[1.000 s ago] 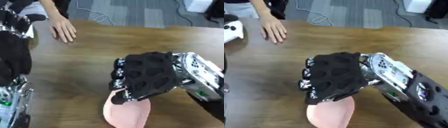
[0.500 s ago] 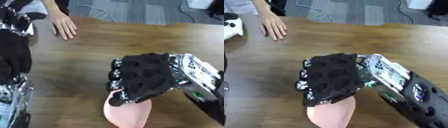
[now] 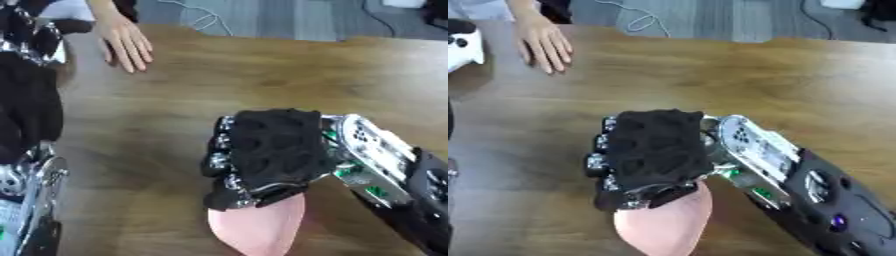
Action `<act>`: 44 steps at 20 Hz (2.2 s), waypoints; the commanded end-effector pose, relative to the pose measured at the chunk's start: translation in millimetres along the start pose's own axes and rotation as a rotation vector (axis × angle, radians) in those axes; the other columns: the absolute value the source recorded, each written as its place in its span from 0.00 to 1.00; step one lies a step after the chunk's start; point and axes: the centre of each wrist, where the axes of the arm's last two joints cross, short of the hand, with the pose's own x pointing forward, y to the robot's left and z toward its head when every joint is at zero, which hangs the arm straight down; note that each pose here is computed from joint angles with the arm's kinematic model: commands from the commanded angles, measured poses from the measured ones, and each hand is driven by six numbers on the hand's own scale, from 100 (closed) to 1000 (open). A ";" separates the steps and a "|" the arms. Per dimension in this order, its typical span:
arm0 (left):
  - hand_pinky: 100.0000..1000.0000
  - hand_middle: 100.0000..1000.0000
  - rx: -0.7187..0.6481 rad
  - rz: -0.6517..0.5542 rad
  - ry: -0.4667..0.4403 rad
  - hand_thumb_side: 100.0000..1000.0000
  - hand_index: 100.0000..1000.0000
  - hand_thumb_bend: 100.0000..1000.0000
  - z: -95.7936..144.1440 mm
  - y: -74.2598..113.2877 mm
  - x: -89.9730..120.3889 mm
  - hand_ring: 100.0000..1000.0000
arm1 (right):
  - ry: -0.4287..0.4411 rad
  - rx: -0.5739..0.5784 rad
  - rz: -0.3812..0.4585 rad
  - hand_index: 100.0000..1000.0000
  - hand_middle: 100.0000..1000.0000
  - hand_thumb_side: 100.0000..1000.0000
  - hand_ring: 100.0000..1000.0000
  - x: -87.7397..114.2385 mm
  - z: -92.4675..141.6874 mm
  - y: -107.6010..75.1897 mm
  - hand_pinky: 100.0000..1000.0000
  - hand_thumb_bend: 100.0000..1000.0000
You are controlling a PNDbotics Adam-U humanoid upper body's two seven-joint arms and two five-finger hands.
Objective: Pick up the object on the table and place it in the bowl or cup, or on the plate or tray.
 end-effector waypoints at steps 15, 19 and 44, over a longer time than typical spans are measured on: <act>0.57 0.82 0.000 -0.011 -0.024 0.86 0.81 0.00 -5.6 1.4 5.6 0.80 | 0.132 0.079 -0.256 0.25 0.07 0.20 0.00 8.8 -5.4 20.0 0.00 0.00; 0.57 0.82 0.002 -0.013 -0.022 0.86 0.81 0.00 -5.3 1.9 5.6 0.80 | 0.145 0.077 -0.267 0.27 0.11 0.34 0.00 9.5 -4.4 16.1 0.00 0.00; 0.57 0.82 0.009 -0.021 -0.013 0.85 0.81 0.00 -3.8 3.8 5.4 0.80 | 0.110 -0.017 -0.134 0.54 0.50 0.87 0.43 1.4 20.3 3.9 0.24 0.00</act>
